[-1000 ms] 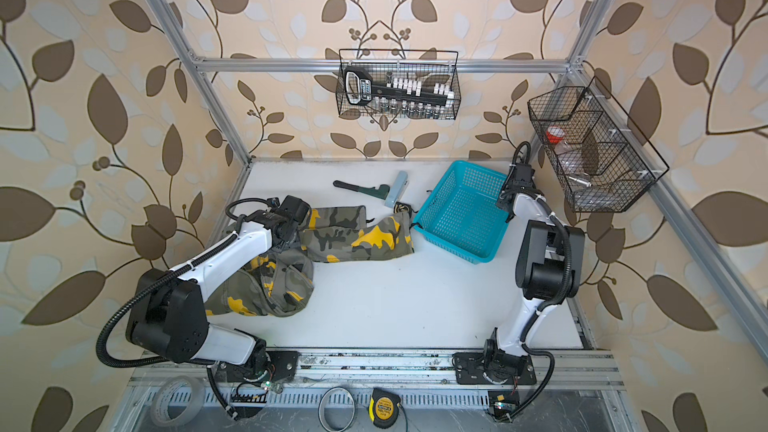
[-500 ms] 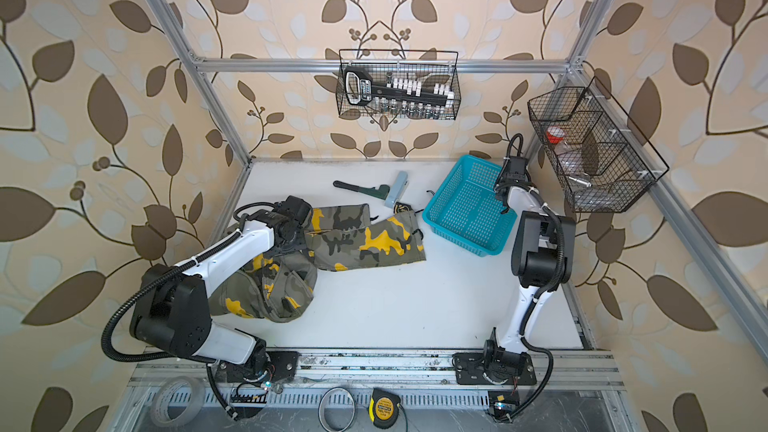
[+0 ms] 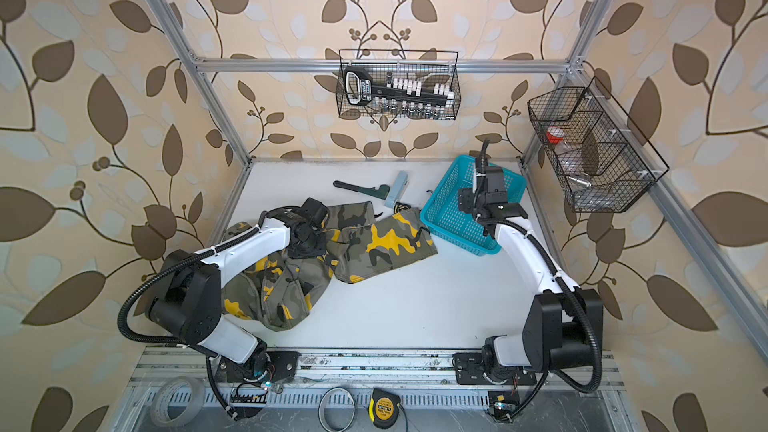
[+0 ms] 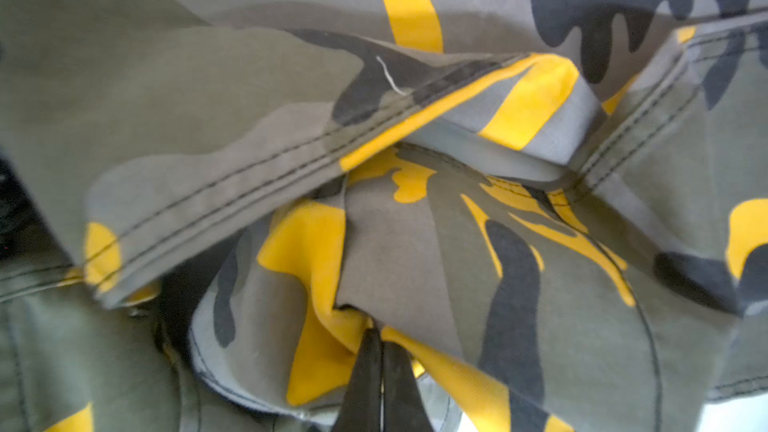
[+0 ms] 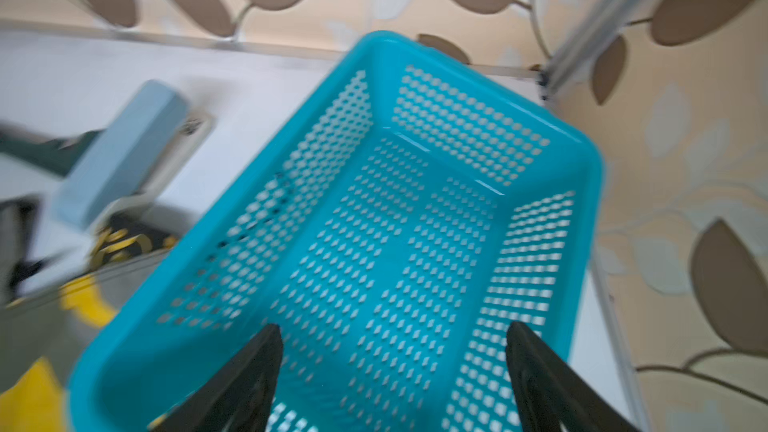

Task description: Fold and stack the trousers

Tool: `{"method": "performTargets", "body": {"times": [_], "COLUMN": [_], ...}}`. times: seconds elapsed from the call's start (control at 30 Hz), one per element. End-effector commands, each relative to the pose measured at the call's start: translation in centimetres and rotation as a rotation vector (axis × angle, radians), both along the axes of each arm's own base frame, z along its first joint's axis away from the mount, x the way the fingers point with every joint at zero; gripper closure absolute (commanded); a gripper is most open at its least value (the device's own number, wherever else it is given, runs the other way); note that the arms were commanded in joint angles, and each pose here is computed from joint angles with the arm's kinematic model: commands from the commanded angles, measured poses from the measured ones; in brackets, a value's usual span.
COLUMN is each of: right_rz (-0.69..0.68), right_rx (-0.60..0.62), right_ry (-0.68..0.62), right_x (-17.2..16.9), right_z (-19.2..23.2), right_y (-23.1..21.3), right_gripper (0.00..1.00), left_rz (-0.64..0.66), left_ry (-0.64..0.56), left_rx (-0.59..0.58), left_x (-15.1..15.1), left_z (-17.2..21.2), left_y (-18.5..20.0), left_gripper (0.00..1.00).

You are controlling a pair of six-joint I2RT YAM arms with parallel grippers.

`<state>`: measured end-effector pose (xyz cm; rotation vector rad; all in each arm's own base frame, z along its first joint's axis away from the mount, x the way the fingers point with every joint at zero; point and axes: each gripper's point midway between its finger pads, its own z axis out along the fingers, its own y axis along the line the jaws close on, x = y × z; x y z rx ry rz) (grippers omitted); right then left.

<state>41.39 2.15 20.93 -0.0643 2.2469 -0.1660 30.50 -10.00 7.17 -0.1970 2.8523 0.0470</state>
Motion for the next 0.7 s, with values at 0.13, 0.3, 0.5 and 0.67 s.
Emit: {"method": "performTargets", "body": {"times": [0.13, 0.3, 0.5, 0.67], "right_rz": [0.010, -0.114, -0.189, -0.173], "right_rx": [0.119, 0.178, 0.092, 0.008], "right_ry": [0.119, 0.143, 0.233, 0.233], "right_x": [0.7, 3.7, 5.7, 6.5], "right_z": [-2.9, -5.1, -9.3, -9.7], "right_y": [6.9, 8.5, 8.1, 7.8], "right_gripper": [0.14, 0.18, 0.35, 0.59], "left_rz": [-0.041, -0.051, -0.050, -0.060], "left_ry": [-0.015, -0.004, 0.003, 0.008], "left_rx": [-0.075, -0.088, -0.097, -0.091], "left_x": [0.9, 0.4, 0.0, 0.2], "left_z": [1.1, 0.5, 0.2, 0.2], "left_y": [-1.9, -2.3, -2.5, -2.7], "left_gripper": [1.00, 1.00, 1.00, 1.00]}}
